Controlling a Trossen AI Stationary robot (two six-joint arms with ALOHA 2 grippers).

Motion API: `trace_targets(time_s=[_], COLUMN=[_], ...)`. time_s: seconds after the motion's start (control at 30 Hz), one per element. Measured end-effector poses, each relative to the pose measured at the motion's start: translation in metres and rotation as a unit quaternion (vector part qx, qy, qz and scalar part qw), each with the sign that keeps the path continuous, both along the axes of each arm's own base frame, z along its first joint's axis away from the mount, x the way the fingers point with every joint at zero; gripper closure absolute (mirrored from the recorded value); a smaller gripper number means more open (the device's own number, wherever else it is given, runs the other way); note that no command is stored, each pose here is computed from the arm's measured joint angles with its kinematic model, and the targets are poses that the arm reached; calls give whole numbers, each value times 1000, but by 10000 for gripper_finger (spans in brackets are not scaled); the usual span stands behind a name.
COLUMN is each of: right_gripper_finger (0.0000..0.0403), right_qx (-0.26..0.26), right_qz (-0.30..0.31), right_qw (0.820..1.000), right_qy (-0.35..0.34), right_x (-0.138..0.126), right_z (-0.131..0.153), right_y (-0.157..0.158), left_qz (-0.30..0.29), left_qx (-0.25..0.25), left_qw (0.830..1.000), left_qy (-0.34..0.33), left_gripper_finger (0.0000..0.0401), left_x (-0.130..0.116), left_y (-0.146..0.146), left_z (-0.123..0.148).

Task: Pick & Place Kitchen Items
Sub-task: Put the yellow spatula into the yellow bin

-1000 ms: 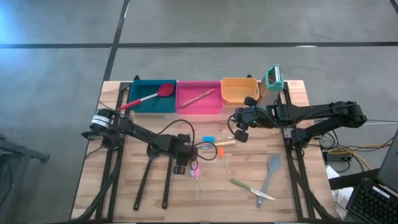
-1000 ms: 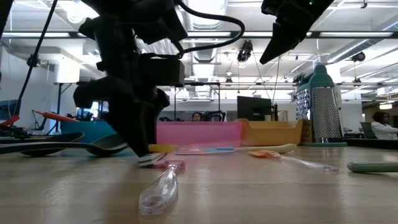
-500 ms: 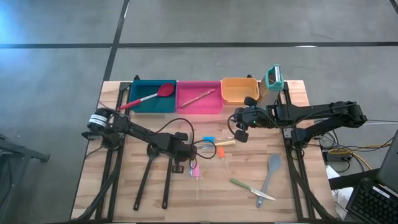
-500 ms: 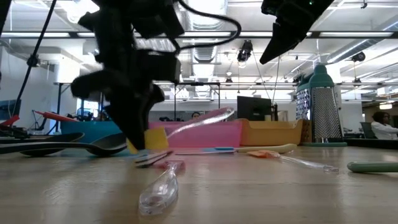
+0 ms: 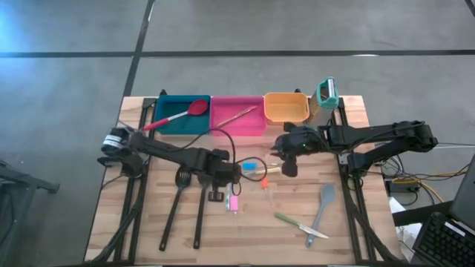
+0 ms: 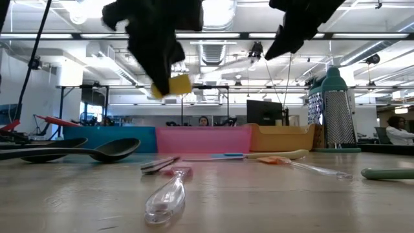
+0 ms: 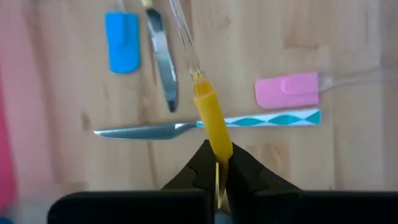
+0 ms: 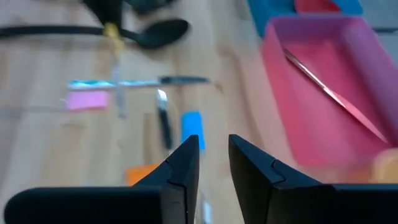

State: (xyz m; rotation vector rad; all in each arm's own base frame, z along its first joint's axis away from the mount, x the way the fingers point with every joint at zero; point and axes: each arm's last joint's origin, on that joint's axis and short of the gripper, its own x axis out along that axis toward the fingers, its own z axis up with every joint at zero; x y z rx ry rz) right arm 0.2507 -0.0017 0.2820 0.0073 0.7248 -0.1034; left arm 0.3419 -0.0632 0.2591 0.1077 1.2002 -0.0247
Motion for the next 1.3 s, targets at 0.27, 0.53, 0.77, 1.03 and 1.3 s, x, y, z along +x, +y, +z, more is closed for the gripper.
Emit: trace_targets(time_s=[0.27, 0.53, 0.77, 1.03, 1.3], right_gripper_finger=[311, 302, 291, 282, 275], right_qx=[28, 19, -1, -21, -30], right_qz=[57, 66, 82, 100, 109], right_qw=[996, 996, 996, 995, 994], right_qy=[-67, -52, -25, -2, 8], right_x=[8, 20, 42, 59, 69], right_z=[8, -4, -14, -3, 7], right_y=[4, 5, 5, 5, 5], left_qz=[25, 44, 42, 41, 40], left_qx=[0, -1, -1, -3, -5], left_qw=[1000, 999, 999, 999, 999], left_qy=[1, 8, 9, 21, 23], left_gripper_finger=[385, 385, 385, 385, 385], left_x=[3, 3, 3, 1, 1], left_y=[17, 31, 31, 31, 31], left_z=[23, 22, 22, 20, 20])
